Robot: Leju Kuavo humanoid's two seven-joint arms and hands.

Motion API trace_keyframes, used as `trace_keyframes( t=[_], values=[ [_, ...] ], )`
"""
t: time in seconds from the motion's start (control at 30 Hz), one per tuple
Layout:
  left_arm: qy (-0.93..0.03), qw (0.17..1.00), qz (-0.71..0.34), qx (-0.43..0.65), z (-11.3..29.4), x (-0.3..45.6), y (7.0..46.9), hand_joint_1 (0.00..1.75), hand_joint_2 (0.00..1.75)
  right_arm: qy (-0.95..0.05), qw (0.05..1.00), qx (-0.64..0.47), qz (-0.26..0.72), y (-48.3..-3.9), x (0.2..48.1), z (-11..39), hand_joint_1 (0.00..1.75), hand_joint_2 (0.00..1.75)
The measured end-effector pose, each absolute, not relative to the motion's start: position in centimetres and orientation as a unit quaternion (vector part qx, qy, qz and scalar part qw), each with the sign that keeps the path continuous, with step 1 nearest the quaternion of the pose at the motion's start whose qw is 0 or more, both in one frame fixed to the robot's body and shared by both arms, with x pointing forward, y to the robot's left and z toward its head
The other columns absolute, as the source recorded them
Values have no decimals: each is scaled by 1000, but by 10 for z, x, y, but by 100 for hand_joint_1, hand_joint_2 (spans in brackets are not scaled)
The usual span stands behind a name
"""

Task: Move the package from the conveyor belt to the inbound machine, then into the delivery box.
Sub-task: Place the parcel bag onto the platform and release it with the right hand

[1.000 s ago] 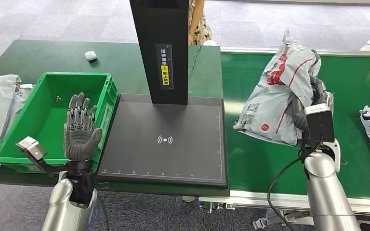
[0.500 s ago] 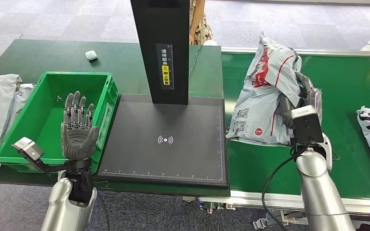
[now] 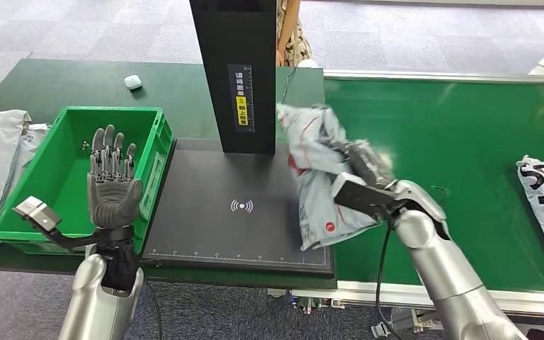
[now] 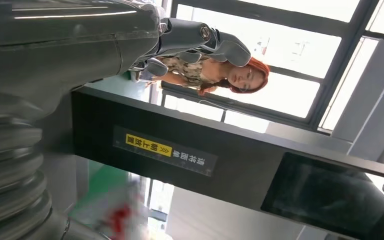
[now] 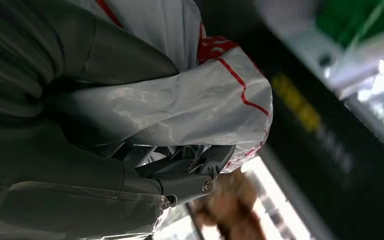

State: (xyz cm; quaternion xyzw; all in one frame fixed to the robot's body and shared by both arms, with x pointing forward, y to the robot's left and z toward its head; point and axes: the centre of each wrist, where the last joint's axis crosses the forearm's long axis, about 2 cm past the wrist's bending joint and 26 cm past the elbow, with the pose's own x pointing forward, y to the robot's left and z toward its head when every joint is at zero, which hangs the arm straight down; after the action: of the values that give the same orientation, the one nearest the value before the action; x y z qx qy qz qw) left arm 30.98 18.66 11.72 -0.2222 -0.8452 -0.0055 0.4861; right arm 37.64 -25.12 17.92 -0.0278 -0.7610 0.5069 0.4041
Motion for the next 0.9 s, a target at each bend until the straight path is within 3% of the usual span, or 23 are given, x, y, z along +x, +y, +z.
trace_keyframes(
  t=[0.27, 0.6, 0.7, 0.9],
  values=[
    [-842, 488, -18, -229, 121, 314, 187, 0, 175, -601, 417, 108, 674, -201, 365, 140, 175, 175],
    [-839, 493, -18, -229, 124, 317, 187, 0, 175, -516, 426, 154, 727, -193, 366, 135, 175, 175],
    [-840, 495, -14, -224, 123, 316, 188, 0, 175, -549, 425, 112, 711, -193, 367, 135, 175, 175],
    [-840, 500, -5, -210, 118, 309, 193, 0, 175, -658, 395, -96, 634, -194, 375, 146, 175, 175]
  ],
)
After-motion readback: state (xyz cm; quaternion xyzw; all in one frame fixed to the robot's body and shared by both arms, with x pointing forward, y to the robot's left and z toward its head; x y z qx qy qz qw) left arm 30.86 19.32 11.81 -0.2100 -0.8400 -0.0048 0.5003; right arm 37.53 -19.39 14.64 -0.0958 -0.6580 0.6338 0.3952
